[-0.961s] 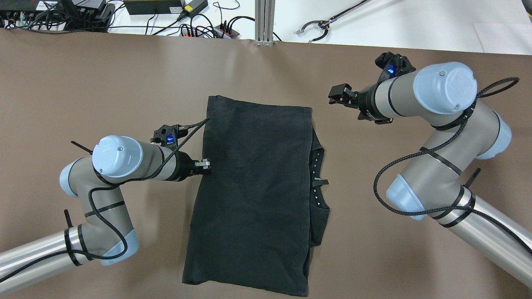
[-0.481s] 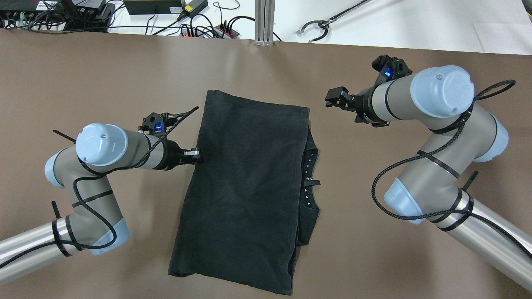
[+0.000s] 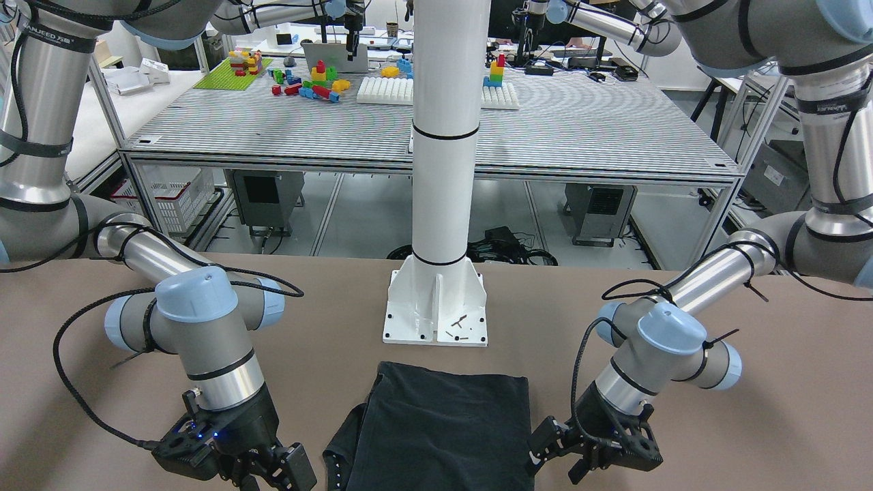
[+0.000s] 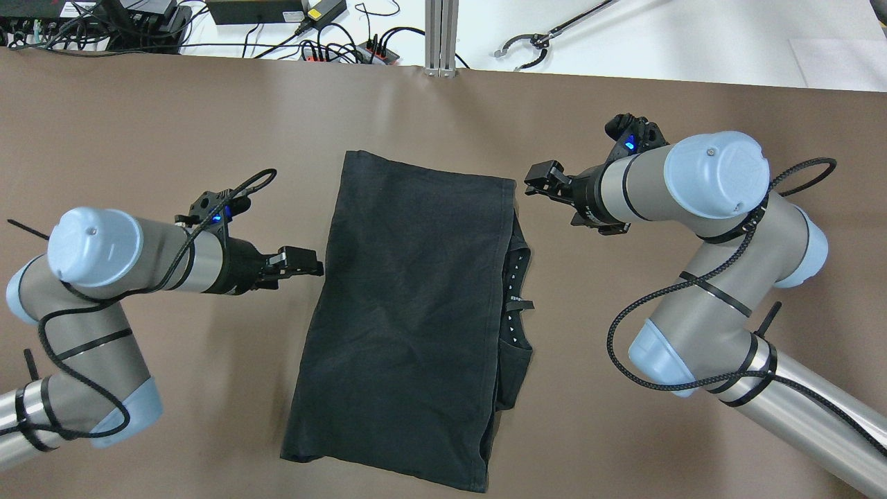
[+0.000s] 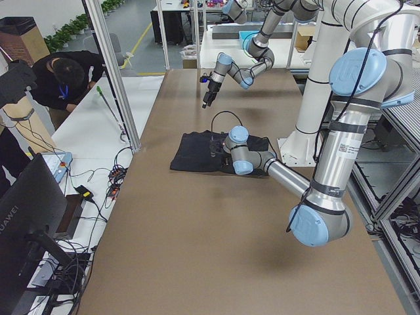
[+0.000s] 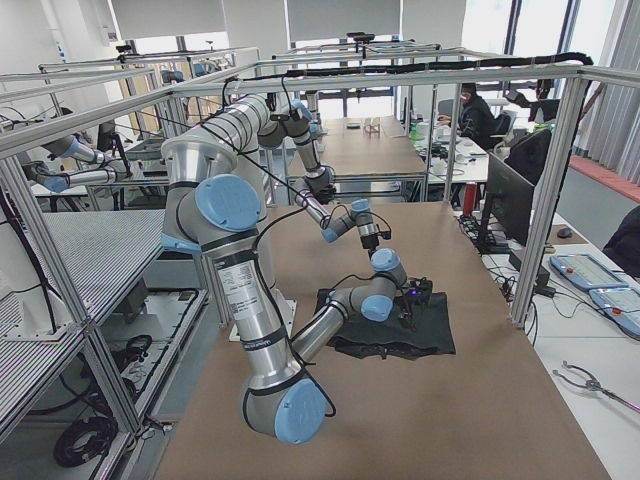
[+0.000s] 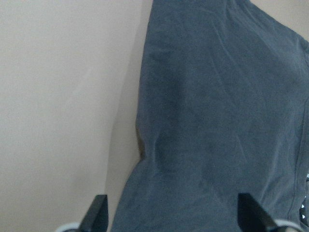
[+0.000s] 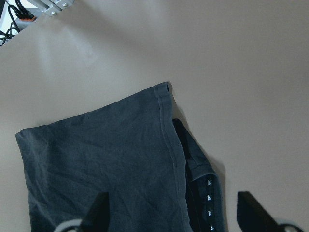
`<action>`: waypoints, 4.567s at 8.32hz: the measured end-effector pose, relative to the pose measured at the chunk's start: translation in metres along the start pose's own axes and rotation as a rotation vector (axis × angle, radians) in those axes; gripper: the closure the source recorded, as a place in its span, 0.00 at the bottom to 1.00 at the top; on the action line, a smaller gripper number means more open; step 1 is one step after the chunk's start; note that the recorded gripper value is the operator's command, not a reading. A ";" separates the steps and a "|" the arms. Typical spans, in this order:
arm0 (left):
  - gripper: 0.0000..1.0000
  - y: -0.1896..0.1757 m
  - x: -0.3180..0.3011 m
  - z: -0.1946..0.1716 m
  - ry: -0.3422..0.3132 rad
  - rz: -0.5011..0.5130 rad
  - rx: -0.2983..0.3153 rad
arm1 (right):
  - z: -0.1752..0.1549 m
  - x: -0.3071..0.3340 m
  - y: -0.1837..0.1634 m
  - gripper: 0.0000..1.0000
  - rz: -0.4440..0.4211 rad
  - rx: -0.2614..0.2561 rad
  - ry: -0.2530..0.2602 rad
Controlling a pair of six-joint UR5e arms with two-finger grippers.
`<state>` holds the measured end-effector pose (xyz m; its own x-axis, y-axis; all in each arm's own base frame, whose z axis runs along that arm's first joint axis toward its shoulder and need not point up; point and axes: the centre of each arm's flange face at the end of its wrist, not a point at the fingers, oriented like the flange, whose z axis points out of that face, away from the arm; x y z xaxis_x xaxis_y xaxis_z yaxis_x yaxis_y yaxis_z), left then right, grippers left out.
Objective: Fold clothes
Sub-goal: 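Grasp the shirt edge with the left gripper while the right grasps the far corner, then move the left gripper to the near corner while the right gripper follows, then grasp the shirt end nearest the robot with both grippers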
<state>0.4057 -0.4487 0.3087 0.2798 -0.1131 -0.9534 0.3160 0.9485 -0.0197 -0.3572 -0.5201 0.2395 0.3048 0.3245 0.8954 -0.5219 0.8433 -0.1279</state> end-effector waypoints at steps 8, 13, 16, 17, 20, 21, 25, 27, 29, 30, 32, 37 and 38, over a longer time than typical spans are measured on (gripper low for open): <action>0.05 0.217 -0.063 0.024 0.048 -0.258 0.019 | 0.003 -0.009 0.040 0.06 0.133 0.058 -0.032; 0.11 0.242 -0.067 0.031 0.036 -0.244 0.025 | 0.004 -0.007 0.040 0.06 0.132 0.064 -0.029; 0.93 0.242 -0.065 0.032 0.040 -0.237 0.036 | 0.004 -0.007 0.040 0.06 0.132 0.064 -0.029; 1.00 0.242 -0.064 0.032 0.043 -0.234 0.042 | 0.004 -0.007 0.040 0.06 0.132 0.064 -0.029; 1.00 0.241 -0.061 0.029 0.053 -0.232 0.046 | 0.004 -0.005 0.039 0.07 0.133 0.065 -0.027; 1.00 0.241 -0.059 0.029 0.056 -0.232 0.045 | 0.004 -0.003 0.040 0.08 0.138 0.065 -0.023; 1.00 0.242 -0.057 0.029 0.059 -0.231 0.044 | 0.016 0.038 0.105 0.09 0.195 0.061 0.030; 1.00 0.242 -0.057 0.030 0.057 -0.222 0.046 | 0.036 0.057 0.165 0.08 0.212 0.044 0.082; 1.00 0.242 -0.058 0.032 0.053 -0.214 0.047 | 0.050 0.070 0.222 0.08 0.254 0.032 0.151; 1.00 0.243 -0.059 0.032 0.051 -0.211 0.048 | 0.054 0.075 0.254 0.08 0.253 0.030 0.162; 1.00 0.241 -0.060 0.032 0.050 -0.205 0.051 | 0.056 0.077 0.293 0.08 0.259 0.014 0.164; 1.00 0.240 -0.059 0.032 0.051 -0.201 0.054 | 0.060 0.077 0.326 0.24 0.268 0.041 0.142; 1.00 0.240 -0.059 0.032 0.052 -0.201 0.054 | 0.062 0.075 0.327 0.27 0.273 0.045 0.138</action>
<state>0.4939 -0.2240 0.3699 0.1599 -0.2814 -0.9462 0.4093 0.8911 -0.1958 -0.5547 -0.2462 0.2910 0.2519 0.5940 0.7640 -0.6335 0.6980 -0.3338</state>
